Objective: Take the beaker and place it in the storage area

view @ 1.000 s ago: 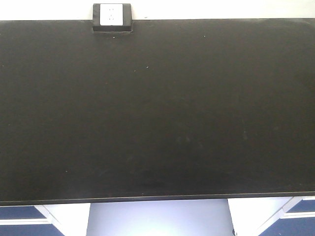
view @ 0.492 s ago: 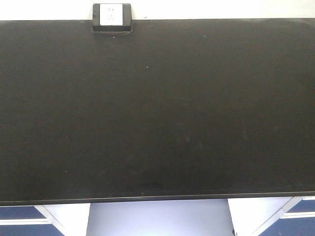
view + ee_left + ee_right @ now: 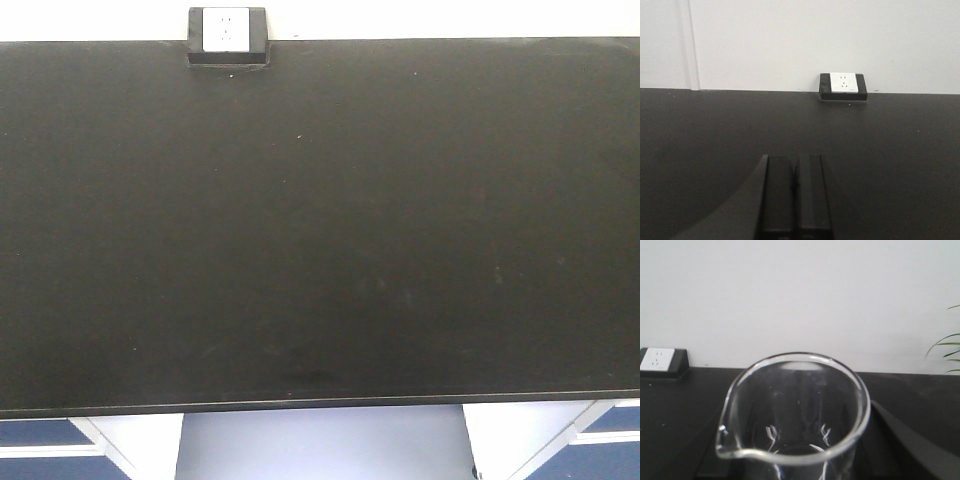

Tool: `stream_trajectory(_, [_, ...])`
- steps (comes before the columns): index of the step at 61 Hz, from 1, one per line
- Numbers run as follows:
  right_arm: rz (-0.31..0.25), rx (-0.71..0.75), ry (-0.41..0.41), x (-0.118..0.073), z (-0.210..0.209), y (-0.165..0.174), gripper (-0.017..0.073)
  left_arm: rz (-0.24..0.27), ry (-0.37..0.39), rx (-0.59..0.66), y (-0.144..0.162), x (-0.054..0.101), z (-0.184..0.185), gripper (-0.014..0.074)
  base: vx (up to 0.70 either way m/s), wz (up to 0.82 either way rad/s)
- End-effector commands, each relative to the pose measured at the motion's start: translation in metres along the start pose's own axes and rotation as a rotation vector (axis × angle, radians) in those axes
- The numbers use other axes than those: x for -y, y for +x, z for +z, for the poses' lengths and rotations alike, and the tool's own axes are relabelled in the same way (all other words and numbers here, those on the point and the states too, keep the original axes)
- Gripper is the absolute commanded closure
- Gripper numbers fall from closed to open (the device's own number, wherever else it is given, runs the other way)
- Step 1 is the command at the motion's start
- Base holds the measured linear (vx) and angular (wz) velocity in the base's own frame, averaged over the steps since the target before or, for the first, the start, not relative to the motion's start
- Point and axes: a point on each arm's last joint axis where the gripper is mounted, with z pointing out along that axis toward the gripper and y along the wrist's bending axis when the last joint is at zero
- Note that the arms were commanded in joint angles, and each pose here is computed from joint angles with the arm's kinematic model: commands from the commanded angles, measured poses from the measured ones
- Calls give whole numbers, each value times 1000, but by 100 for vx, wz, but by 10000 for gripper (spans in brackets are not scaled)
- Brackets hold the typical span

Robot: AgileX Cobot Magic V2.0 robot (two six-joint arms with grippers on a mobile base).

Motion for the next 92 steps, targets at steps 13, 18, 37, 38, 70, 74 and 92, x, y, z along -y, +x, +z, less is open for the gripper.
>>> stream_trajectory(13, [-20,15,-74,-8,103,37,560,-11,29,76,-1,2,0,602,0,0])
stream_trajectory(18, [-104,-9,-152,-15,122,58,560,-11,29,76,-1,2,0,602,0,0])
stream_trajectory(37, [-59,-10,-394,-38,159,118,560,-11,29,76,-1,2,0,602,0,0])
stream_trajectory(38, [-55,-14,-395,-38,160,120,560,-11,29,76,-1,2,0,602,0,0])
stream_trajectory(70, [36,-136,-439,-44,176,188,560,-11,29,76,-1,2,0,602,0,0])
stream_trajectory(74, [47,-137,-444,-44,176,194,560,-11,29,76,-1,2,0,602,0,0])
stream_trajectory(92, [66,-167,-455,-46,177,217,560,-11,29,76,-1,2,0,602,0,0])
